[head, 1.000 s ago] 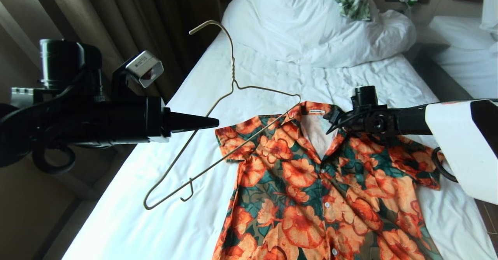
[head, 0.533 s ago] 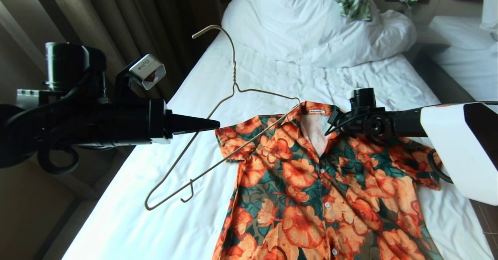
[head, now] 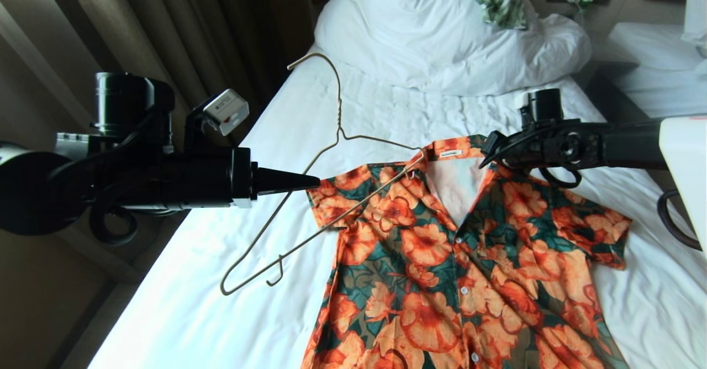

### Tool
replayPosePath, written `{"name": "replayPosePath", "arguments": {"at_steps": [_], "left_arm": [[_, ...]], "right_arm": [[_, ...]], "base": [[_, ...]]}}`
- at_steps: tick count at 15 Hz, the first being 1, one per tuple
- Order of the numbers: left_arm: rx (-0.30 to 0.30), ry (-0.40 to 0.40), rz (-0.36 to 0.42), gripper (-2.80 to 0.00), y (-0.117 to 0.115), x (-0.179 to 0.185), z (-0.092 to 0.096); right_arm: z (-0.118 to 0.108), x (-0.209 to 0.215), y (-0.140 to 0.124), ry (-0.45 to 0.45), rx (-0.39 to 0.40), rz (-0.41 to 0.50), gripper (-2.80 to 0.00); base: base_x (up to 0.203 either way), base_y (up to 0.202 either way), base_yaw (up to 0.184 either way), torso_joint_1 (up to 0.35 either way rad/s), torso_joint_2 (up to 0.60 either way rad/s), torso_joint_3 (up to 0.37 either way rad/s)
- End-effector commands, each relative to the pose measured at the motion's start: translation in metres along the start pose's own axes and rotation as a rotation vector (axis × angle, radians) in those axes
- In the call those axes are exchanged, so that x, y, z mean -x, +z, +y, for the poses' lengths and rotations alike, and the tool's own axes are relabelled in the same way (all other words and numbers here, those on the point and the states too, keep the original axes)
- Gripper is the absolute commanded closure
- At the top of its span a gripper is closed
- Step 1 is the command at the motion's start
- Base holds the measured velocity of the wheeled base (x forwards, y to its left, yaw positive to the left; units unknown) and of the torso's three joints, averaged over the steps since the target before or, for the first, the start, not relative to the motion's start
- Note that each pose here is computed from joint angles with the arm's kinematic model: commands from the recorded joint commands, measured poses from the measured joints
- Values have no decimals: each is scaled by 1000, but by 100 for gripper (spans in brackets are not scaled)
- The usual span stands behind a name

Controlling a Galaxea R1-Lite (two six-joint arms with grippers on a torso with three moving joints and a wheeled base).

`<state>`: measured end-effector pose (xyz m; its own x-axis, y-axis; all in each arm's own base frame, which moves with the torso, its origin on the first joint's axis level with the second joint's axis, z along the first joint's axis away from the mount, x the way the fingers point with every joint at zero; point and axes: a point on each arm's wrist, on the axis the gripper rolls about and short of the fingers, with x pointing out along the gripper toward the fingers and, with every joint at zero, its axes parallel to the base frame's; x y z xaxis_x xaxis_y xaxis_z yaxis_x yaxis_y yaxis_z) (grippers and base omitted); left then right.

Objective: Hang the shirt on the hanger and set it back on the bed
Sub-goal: Lift the shirt and hanger, then hook one side of the shirt onto the hanger

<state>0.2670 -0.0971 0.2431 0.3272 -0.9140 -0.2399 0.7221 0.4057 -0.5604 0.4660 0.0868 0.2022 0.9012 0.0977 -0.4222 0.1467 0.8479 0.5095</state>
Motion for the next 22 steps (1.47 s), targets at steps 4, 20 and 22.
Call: {"name": "replayPosePath", "arguments": {"at_steps": [4,20,22], "left_arm": [[-3,-9,0,0,0,0,-4],[-4,-192,90,0,-25,-10,-70],[-6,-246,106,0,-30,-7,-89]], "right_arm": [[26,68,3,53,93,14,0],[71,261,-22,355,274,54,0],[74,278,-25,392,313,62,0]], "base": [[0,0,0,0,0,0],[0,0,0,0,0,0],[0,0,0,0,0,0]]}}
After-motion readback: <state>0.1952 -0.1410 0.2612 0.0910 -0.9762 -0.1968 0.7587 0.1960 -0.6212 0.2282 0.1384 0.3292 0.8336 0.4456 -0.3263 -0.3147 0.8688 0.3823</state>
